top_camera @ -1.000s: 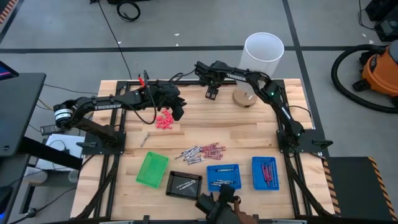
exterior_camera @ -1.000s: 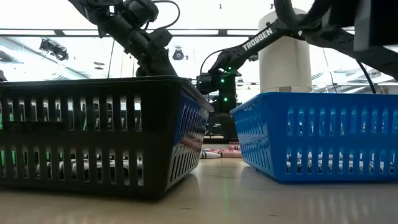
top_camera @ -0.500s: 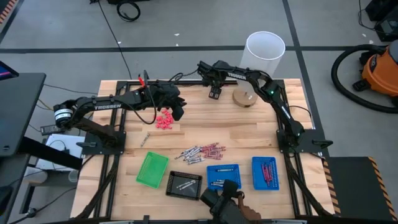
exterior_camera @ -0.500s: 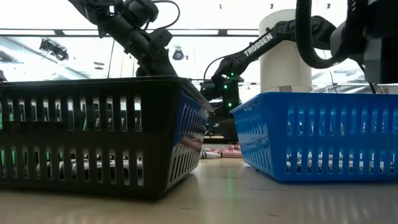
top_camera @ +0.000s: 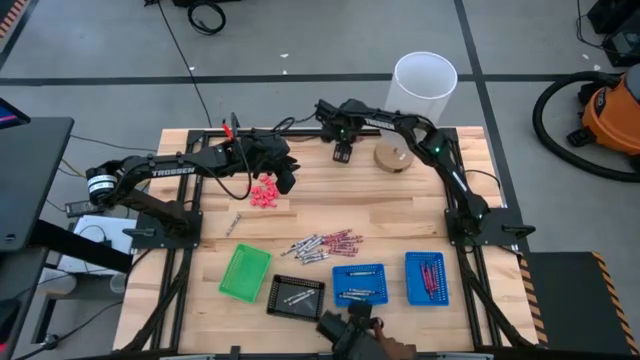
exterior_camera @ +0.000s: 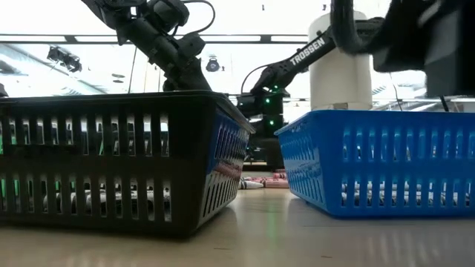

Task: Sort crayons
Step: Put the red crayon into the right blue basket

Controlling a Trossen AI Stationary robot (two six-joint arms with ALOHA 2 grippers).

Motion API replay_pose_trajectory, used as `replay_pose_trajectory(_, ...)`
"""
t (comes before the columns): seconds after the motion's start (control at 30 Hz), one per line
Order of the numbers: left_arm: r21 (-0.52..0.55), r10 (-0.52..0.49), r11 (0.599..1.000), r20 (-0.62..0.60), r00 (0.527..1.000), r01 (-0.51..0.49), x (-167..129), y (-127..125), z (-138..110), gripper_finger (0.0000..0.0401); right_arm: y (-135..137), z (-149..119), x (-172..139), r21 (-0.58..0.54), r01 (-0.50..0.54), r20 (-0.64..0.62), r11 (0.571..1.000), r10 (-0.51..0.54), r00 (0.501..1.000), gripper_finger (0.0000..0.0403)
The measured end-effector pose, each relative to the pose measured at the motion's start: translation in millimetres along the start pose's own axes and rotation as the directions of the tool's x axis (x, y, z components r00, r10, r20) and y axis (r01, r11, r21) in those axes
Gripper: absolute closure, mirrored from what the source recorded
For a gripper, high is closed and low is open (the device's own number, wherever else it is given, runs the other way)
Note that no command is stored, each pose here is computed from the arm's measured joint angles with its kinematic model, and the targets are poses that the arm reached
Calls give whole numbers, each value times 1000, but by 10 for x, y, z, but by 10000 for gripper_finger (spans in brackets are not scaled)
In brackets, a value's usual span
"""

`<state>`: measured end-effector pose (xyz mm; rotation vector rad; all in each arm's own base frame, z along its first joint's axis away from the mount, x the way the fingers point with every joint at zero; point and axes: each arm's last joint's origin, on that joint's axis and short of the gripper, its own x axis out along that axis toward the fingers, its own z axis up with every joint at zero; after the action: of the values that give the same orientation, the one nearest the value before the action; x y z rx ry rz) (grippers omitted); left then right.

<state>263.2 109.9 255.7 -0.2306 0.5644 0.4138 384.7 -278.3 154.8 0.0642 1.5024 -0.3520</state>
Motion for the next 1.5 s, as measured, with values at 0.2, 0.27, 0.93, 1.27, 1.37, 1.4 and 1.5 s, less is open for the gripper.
replay_pose_trajectory(0.2,-17,0,1000,0,1000,0,0,-1,0,291,423,30,-151,-80,29,-89,996,-36,995,227)
replay_pose_trajectory(0.27,-23,-1,1000,0,1000,1,0,-3,0,291,514,46,-243,-103,39,-78,994,-47,996,227)
replay_pose_trajectory(0.93,-58,31,998,-57,998,-35,-57,-238,-84,291,238,59,-347,427,70,51,902,-101,994,234)
replay_pose_trajectory(1.27,67,57,996,-86,995,-51,-123,-551,-196,291,286,-47,-352,542,162,-81,824,-141,987,234)
replay_pose_trajectory(1.37,136,85,988,-45,995,-78,-161,-625,-185,291,325,-52,-354,558,177,-96,811,-149,984,234)
replay_pose_trajectory(1.4,155,88,985,-46,995,-80,-177,-636,-193,291,352,-49,-351,556,184,-99,811,-156,983,234)
replay_pose_trajectory(1.5,150,58,987,32,998,-62,-175,-650,-242,291,463,-54,-367,531,201,-107,823,-170,980,238)
